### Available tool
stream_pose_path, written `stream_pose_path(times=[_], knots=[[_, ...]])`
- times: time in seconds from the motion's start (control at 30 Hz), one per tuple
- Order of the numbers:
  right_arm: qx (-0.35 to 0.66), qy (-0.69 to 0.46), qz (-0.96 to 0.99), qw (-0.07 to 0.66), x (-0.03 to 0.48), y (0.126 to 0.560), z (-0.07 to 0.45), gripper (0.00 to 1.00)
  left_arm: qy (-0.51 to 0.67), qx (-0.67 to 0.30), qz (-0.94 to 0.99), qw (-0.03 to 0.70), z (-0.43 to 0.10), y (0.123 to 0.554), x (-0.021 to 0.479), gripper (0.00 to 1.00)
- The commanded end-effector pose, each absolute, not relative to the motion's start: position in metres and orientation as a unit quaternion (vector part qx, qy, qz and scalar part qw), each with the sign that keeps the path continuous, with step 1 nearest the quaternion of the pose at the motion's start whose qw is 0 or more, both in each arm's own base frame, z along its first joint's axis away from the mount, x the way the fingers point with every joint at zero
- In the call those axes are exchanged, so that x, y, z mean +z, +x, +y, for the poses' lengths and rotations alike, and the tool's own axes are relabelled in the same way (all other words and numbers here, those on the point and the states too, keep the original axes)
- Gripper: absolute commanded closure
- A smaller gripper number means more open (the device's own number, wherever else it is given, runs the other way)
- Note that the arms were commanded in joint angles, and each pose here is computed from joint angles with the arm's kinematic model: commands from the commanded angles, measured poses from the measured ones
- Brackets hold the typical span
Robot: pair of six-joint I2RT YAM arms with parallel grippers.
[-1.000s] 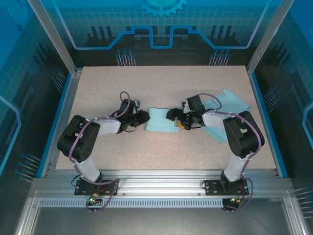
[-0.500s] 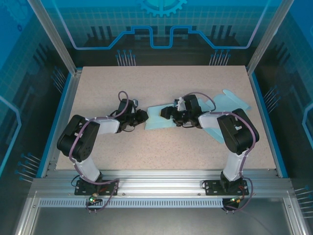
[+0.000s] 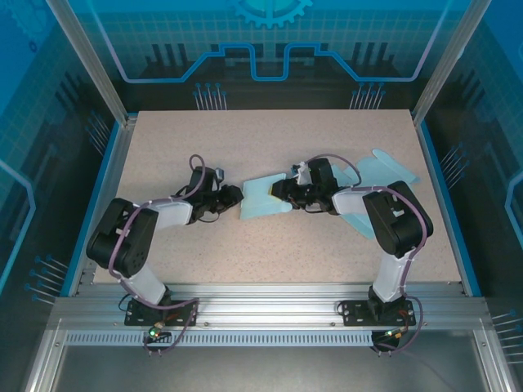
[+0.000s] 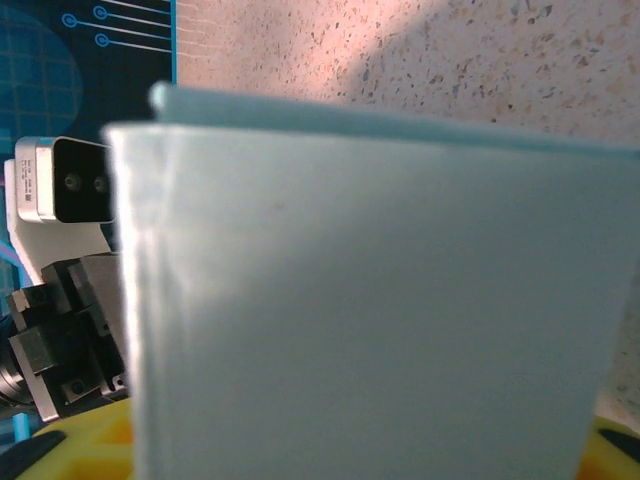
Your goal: Fold the paper box
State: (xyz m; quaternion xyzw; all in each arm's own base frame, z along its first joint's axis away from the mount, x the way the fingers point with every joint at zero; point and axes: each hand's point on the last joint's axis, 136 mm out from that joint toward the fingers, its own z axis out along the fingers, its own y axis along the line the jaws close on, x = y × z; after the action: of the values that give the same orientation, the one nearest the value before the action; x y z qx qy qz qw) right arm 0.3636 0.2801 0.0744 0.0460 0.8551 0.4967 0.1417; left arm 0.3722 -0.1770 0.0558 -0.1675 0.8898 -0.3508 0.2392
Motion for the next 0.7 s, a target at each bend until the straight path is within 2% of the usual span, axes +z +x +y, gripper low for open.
stream_pose_path(times=[0.0, 0.47, 0.67], knots=[[0.504, 0.051, 0.852, 0.132, 0.065, 0.36, 0.276, 0.5, -0.175, -0.367, 0.883, 0.233, -0.173, 0.365, 0.065, 0.67], [0.526, 0.063, 0.841, 0.111, 0.063, 0.363, 0.278, 0.61, -0.168, -0.365, 0.881, 0.251, -0.162, 0.361, 0.068, 0.65], [0.547, 0.081, 0.828, 0.093, 0.068, 0.362, 0.277, 0.63, -0.113, -0.375, 0.866, 0.312, -0.164, 0.362, 0.093, 0.62]])
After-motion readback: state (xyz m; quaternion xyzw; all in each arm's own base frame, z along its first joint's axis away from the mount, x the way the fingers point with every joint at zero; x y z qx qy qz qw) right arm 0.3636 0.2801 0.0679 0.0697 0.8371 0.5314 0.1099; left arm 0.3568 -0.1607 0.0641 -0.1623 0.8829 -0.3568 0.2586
